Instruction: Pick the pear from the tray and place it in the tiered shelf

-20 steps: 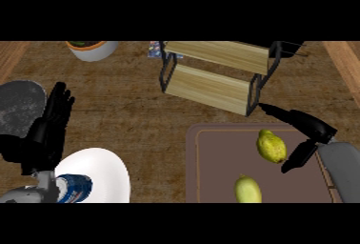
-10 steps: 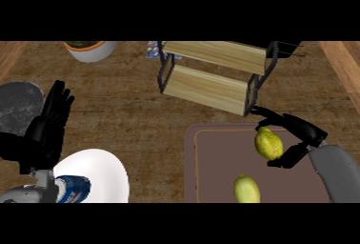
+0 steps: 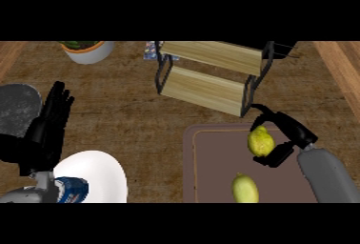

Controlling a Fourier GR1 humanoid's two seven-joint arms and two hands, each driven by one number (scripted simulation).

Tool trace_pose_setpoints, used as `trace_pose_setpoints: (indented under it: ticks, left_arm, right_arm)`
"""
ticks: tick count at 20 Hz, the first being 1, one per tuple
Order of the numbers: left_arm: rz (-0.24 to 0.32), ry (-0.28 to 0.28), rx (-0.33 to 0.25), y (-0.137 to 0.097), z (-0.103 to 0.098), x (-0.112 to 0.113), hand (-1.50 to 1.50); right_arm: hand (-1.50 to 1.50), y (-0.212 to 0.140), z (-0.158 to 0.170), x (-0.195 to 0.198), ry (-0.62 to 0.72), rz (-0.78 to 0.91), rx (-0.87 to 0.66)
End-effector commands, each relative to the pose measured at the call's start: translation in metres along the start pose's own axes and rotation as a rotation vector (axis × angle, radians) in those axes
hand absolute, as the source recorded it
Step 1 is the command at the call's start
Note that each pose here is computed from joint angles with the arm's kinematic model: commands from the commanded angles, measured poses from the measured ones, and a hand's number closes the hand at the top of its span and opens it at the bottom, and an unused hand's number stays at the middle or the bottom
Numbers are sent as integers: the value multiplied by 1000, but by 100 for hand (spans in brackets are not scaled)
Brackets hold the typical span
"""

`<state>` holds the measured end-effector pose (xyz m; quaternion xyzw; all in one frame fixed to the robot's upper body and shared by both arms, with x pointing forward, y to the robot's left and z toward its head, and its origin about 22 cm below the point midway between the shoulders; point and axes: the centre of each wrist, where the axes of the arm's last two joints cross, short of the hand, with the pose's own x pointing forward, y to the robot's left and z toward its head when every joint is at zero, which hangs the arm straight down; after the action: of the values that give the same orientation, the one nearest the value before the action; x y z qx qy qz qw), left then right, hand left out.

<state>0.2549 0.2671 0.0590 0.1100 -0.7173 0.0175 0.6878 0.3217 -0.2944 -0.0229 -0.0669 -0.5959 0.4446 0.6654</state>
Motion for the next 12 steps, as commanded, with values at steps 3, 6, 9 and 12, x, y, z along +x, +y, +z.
trace_pose_setpoints:
  ticks: [3, 6, 9, 12]
  left_arm:
    - [-32, 13, 7, 6, 0, -2, 0]
    - [-15, 6, 0, 3, -2, 2, 0]
    - [-12, 18, -32, -5, 0, -4, 0]
    - [7, 25, -39, -5, -4, -3, 0]
  right_arm:
    - [150, 38, -32, 37, 352, 210, -161]
    - [150, 71, -63, 91, 415, 191, -234]
    - [150, 77, -69, 124, 459, 208, -322]
    - [150, 75, -73, 169, 461, 210, -454]
